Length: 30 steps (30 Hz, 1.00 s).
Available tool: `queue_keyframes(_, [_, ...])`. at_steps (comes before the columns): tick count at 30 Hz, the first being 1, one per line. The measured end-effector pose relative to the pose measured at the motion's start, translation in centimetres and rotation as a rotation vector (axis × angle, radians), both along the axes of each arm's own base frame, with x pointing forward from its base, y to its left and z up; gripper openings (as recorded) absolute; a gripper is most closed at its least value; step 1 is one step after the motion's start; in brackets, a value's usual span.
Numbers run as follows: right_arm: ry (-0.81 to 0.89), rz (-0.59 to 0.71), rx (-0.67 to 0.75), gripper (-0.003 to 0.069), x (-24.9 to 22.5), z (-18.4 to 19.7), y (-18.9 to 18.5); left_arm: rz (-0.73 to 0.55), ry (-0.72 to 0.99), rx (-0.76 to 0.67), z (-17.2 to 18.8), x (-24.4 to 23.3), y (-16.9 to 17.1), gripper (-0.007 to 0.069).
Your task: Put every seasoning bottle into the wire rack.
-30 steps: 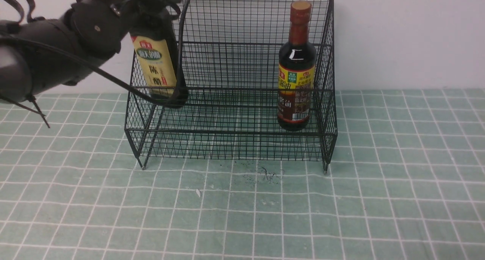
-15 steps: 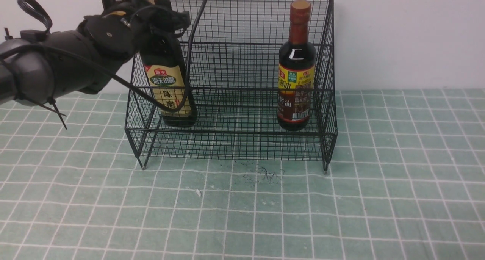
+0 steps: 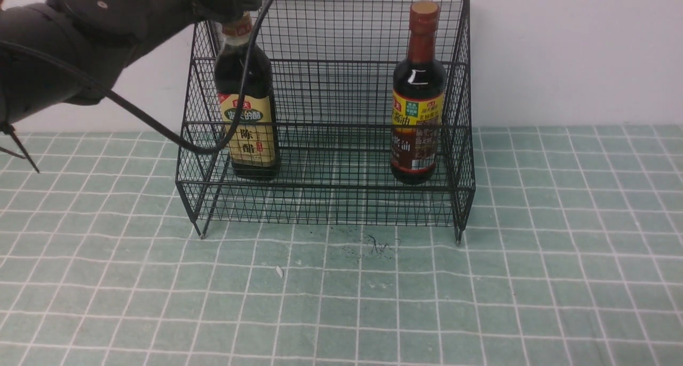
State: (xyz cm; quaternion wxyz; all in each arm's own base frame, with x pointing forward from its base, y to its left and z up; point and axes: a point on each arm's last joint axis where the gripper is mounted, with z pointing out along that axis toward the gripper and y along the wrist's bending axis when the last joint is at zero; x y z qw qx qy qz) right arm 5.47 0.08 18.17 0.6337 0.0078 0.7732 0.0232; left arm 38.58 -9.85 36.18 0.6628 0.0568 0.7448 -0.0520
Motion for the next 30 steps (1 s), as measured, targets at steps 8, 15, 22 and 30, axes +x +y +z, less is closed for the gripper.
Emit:
queue_keyframes(8, [0.000,0.000,0.000,-0.0012,0.0,0.0,0.0,-0.306,0.073,-0.021,5.2,-6.1,0.3,0.0233])
queue_keyframes(15, [0.000,0.000,0.000,-0.0012,0.0,0.0,0.0,-0.479,0.478,0.028,3.7,-10.0,2.1,0.0002])
queue_keyframes(22, [0.000,0.000,0.000,-0.0012,0.0,0.0,0.0,-0.425,0.726,0.132,2.2,-13.7,3.9,-0.0006])
queue_keyframes(30, [0.000,0.000,0.002,-0.0012,0.0,0.0,0.0,-0.365,0.521,0.116,2.6,-22.2,5.0,-0.0006])
